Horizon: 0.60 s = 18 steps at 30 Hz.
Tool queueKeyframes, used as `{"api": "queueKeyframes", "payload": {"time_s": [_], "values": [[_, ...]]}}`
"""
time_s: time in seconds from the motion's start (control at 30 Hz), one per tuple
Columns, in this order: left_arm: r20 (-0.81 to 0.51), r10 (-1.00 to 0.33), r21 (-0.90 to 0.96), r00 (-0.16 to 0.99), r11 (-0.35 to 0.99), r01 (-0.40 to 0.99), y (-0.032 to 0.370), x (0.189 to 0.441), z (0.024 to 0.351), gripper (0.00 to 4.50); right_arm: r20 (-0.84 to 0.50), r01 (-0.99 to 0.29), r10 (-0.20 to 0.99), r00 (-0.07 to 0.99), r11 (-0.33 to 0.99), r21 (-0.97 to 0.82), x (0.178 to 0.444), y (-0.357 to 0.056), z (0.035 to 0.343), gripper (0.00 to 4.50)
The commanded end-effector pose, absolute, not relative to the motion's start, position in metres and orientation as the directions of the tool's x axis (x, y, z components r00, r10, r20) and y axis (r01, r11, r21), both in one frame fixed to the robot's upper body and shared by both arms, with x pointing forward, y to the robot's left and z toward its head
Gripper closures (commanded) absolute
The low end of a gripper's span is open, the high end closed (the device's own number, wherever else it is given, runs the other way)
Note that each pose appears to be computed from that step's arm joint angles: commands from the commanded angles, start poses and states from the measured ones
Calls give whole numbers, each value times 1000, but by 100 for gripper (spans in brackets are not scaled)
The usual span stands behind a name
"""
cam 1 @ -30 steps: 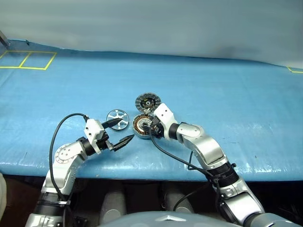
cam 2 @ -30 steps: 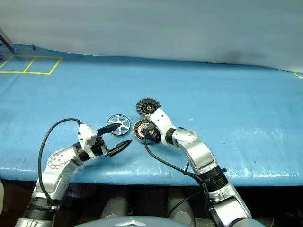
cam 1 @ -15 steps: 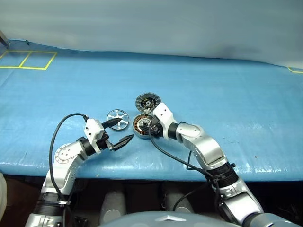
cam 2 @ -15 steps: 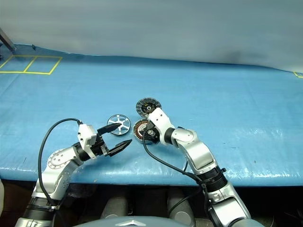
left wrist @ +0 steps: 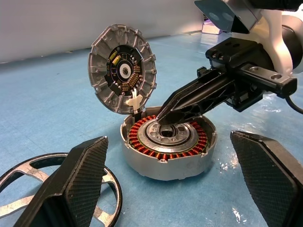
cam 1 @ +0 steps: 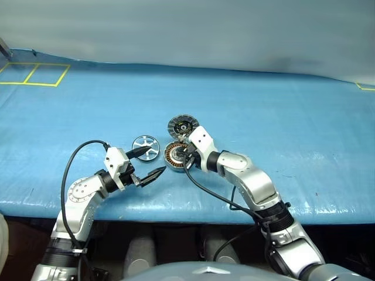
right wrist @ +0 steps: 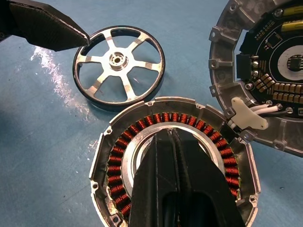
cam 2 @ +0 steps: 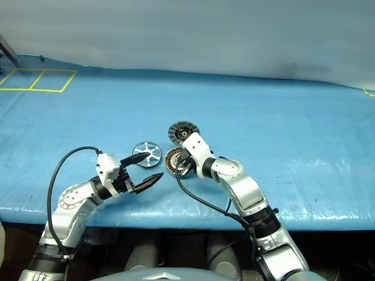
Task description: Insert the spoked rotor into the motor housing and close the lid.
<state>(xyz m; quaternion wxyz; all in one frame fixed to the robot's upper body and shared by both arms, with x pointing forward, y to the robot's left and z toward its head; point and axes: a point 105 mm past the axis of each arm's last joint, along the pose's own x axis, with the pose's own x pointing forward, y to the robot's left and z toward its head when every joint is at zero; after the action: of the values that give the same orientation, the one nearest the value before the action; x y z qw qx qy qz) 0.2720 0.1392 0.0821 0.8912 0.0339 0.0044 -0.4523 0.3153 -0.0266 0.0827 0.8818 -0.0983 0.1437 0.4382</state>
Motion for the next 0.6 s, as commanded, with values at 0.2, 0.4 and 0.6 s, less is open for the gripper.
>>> {"api": "queueKeyframes", "payload": {"time_s": [0.2, 0.4, 0.6], "values": [[-29, -810, 95, 585, 580, 809, 138, 270, 87, 0, -315, -787, 735, 600, 614, -67, 322, -29, 90, 448], [-29, -812, 93, 583, 578, 811, 137, 269, 87, 0, -318, -775, 721, 615, 627, -75, 326, -32, 89, 448], [-35, -814, 93, 579, 575, 813, 136, 269, 85, 0, -313, -766, 715, 625, 639, -69, 328, -32, 90, 448]]}}
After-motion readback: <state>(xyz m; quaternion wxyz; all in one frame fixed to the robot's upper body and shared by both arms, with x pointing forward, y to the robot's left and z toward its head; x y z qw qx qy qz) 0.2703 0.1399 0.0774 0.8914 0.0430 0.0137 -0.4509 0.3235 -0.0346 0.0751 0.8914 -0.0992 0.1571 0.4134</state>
